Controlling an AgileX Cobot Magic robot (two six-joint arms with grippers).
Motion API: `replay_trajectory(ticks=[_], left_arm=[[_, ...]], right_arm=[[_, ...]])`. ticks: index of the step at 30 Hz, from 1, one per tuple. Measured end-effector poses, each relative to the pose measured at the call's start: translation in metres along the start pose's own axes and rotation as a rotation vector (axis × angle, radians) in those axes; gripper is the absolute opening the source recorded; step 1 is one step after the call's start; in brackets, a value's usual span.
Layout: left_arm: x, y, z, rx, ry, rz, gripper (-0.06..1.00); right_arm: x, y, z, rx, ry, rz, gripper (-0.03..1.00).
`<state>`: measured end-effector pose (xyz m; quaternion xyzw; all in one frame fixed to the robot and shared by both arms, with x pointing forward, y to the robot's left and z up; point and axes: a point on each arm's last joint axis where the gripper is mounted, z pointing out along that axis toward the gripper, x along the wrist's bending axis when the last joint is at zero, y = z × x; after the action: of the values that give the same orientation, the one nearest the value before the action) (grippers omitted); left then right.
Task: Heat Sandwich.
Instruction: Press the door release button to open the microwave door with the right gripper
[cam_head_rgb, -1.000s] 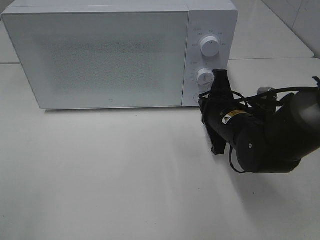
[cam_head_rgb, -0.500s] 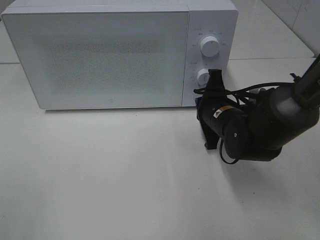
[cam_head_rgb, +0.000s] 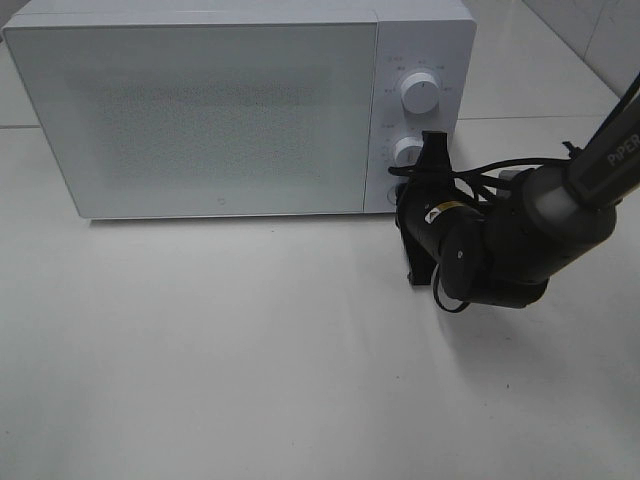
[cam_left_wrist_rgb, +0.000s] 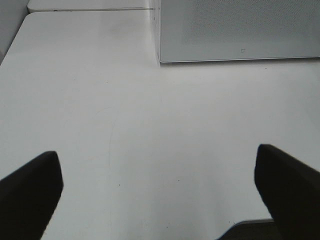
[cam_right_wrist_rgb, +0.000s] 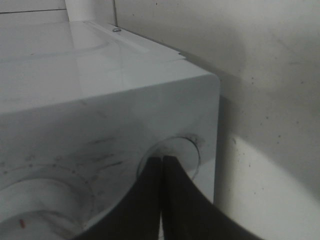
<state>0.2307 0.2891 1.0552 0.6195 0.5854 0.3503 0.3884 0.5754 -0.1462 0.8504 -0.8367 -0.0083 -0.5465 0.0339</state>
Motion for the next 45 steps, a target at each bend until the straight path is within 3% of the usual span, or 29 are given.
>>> replay_trajectory(ticks=[45], left_arm=[[0.000,0.000,0.000,0.000,0.000,0.000,0.97]], right_arm=[[0.003,-0.008,0.024,-0.063,-0.038,0.020,0.00]])
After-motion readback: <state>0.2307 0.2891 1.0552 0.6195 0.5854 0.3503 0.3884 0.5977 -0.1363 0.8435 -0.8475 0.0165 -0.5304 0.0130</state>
